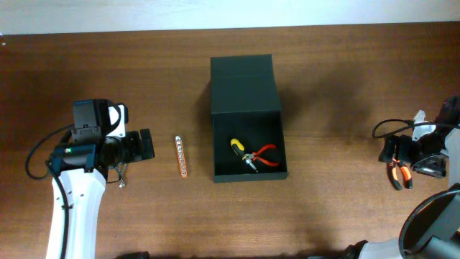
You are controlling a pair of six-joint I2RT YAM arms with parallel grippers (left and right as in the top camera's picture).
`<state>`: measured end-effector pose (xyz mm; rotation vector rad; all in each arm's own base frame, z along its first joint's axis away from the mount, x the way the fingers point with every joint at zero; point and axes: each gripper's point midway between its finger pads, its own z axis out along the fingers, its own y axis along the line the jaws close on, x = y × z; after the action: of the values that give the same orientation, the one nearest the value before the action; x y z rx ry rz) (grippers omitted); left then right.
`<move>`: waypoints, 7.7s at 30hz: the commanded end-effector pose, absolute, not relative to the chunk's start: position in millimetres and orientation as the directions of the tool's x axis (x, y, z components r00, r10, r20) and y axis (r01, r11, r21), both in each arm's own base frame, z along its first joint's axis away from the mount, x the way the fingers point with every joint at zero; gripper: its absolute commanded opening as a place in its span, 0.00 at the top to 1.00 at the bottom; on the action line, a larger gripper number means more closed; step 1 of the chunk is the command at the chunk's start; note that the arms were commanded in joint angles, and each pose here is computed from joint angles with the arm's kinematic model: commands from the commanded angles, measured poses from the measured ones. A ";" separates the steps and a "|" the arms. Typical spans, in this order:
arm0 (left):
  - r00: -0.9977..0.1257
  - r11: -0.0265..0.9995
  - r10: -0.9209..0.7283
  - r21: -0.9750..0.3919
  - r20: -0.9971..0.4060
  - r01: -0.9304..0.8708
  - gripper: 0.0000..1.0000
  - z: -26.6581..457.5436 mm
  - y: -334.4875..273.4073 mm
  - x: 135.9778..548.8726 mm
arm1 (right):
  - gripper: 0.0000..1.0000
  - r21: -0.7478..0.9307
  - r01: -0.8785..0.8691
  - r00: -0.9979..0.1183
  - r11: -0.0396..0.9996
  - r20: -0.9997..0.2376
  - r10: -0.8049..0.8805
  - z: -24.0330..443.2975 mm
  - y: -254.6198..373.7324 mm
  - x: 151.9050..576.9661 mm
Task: Pack container
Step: 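Lower the right gripper onto the orange-black needle-nose pliers and grasp, then carry the pliers into the box and release them, then grasp the orange socket rail with the left gripper, then move the socket rail over the box and release it inside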
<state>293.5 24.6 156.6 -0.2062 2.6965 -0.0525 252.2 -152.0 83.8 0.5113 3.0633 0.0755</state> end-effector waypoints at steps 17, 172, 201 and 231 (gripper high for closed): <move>-0.882 0.988 -0.156 -0.079 -0.445 -0.134 0.01 163.0 25.0 299.2 | 0.00 0.117 0.280 -0.960 0.953 0.059 0.275 25.8 -152.2 260.9; -0.965 0.976 -0.168 -0.103 0.202 -0.192 0.07 -19.5 -96.9 310.2 | 0.01 0.067 0.201 -0.943 0.977 -0.258 0.212 228.5 -114.8 389.5; -0.969 0.977 -0.164 -0.102 0.188 -0.185 0.82 -20.2 -97.6 313.3 | 0.01 0.069 0.202 -0.947 0.977 -0.242 0.213 227.5 -113.5 385.8; -0.264 0.385 0.871 0.242 -0.413 0.891 0.98 215.2 -257.0 366.9 | 0.01 0.076 0.287 -0.924 0.955 -0.242 0.297 227.7 -140.9 376.8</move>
<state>393.3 -219.6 226.1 0.9866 2.4167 -0.1244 383.1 -126.4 224.9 0.3492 2.8778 0.0456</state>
